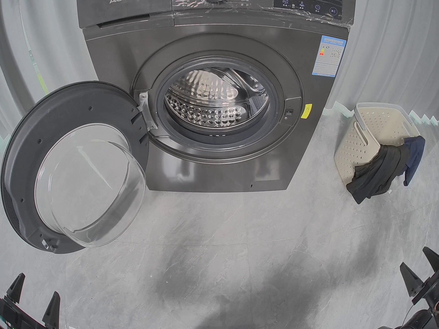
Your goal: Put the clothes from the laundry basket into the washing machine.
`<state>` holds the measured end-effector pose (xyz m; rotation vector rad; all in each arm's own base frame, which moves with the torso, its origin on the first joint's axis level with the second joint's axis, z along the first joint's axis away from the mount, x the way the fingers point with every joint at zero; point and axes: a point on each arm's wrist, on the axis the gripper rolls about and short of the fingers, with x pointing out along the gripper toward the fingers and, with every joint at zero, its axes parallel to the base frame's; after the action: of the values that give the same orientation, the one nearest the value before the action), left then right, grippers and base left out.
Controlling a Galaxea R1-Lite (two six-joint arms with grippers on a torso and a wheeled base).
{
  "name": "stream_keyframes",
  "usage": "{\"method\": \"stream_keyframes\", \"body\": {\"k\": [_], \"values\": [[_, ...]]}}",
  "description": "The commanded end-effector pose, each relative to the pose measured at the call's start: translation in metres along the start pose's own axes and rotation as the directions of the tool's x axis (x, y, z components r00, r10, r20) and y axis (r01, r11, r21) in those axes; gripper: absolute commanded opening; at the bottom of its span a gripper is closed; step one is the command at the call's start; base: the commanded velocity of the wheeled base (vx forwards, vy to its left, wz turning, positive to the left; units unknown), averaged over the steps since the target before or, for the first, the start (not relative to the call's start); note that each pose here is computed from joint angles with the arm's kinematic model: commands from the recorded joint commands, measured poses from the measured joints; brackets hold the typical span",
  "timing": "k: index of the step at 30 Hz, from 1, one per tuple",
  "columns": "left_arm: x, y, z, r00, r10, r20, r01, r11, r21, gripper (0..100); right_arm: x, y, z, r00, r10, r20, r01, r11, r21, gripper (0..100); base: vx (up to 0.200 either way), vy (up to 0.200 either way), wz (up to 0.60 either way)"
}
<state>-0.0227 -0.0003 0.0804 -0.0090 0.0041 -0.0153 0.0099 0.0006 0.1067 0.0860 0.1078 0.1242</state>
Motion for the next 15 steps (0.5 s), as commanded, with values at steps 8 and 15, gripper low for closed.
{"method": "stream_keyframes", "body": {"k": [8, 15], "values": [[-0.0003, 0.0, -0.0046, 1.0, 0.0, 0.003, 0.0, 1.0, -0.002, 100, -0.029, 0.0012, -0.0294, 0.984, -0.1, 0.146, 0.107, 0.994, -0.039, 100, 0.0, 0.0, 0.0], [-0.0003, 0.0001, -0.0044, 1.0, 0.001, 0.004, -0.001, 1.0, -0.003, 100, -0.0288, -0.0002, -0.0329, 0.983, -0.144, 0.116, 0.15, 0.988, -0.036, 100, 0.0, -0.086, 0.0]]}}
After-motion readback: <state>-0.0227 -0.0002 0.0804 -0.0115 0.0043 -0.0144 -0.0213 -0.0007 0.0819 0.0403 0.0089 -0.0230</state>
